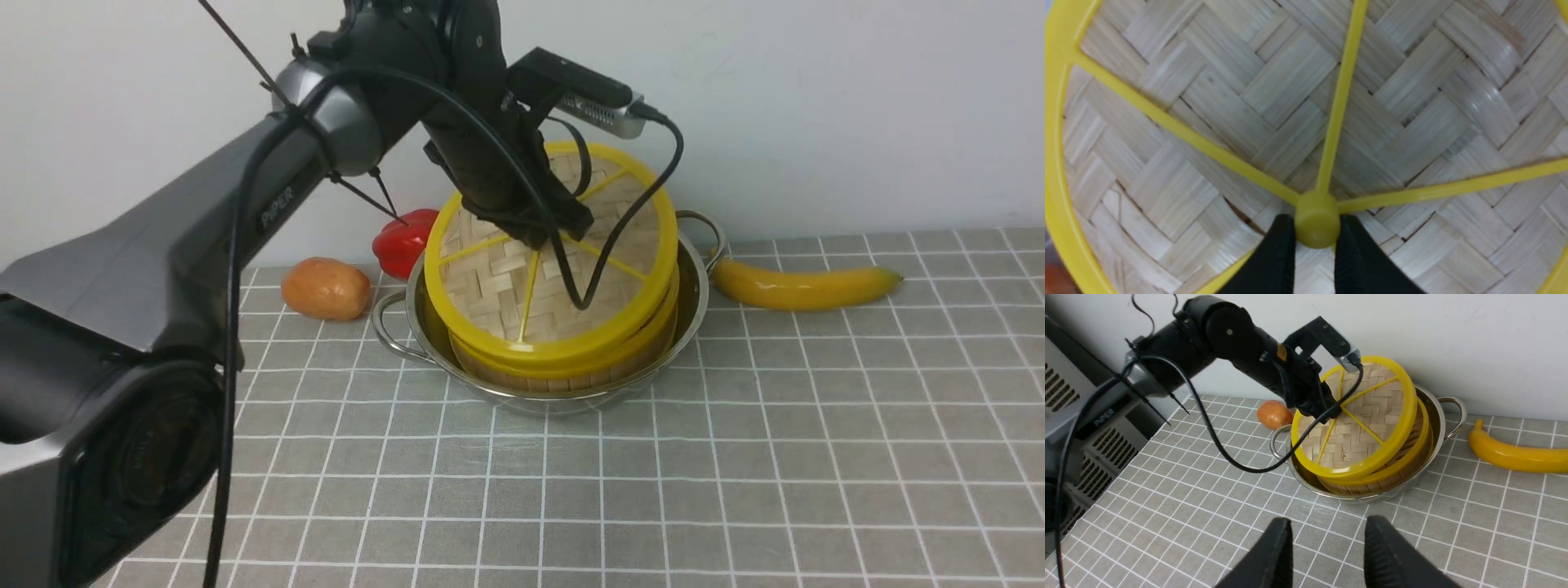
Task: Place the steamer in the pot on the grey tablecloth, and put the lid on the steamer.
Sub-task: 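Place the yellow bamboo steamer lid onto the steamer in the pot with the left gripper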
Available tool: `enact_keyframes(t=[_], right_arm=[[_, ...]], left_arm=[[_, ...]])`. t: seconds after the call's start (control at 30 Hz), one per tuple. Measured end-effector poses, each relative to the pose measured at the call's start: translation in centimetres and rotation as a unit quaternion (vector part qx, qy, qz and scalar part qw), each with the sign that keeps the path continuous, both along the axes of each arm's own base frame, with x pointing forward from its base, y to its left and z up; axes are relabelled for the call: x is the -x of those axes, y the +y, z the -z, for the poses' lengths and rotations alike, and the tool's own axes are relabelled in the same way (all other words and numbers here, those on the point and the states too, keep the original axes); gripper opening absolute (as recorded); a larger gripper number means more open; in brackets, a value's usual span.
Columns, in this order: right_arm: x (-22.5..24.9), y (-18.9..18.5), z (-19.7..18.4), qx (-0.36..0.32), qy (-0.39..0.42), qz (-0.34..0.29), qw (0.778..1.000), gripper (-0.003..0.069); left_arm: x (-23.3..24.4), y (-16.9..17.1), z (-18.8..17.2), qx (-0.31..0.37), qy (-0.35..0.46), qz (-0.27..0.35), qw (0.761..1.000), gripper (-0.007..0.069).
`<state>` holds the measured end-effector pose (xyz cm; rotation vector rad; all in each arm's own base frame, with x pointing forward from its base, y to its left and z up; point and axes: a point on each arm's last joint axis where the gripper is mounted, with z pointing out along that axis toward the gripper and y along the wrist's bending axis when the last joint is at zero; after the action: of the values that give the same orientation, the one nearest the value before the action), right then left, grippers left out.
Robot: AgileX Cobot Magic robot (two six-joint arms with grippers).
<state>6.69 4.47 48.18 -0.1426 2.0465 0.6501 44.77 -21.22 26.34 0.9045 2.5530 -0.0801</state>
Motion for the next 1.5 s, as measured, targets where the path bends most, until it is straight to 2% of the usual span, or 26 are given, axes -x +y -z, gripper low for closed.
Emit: enact_keyframes(t=[0.27, 0.7, 0.97, 1.5], right_arm=[[0.0, 0.0, 0.0, -0.001, 0.0, -0.002, 1.0, 0.0264], [0.0, 0.0, 0.0, -0.002, 0.001, -0.001, 1.0, 0.0264], [0.0, 0.0, 0.0, -0.003, 0.001, -0.002, 1.0, 0.0264], [0.0, 0.0, 0.0, -0.003, 0.001, -0.002, 1.0, 0.0264]], left_arm=[[-0.5, -0.2, 1.4, -0.004, 0.007, 0.0, 1.0, 0.0113], [-0.9, -0.4, 1.5, 0.004, -0.011, 0.001, 1.0, 0.0113], [-1.4, -0.7, 3.2, 0.002, -0.006, 0.001, 1.0, 0.0113], [-1.7, -0.8, 2.9, 0.001, -0.004, 0.001, 1.0, 0.0113]])
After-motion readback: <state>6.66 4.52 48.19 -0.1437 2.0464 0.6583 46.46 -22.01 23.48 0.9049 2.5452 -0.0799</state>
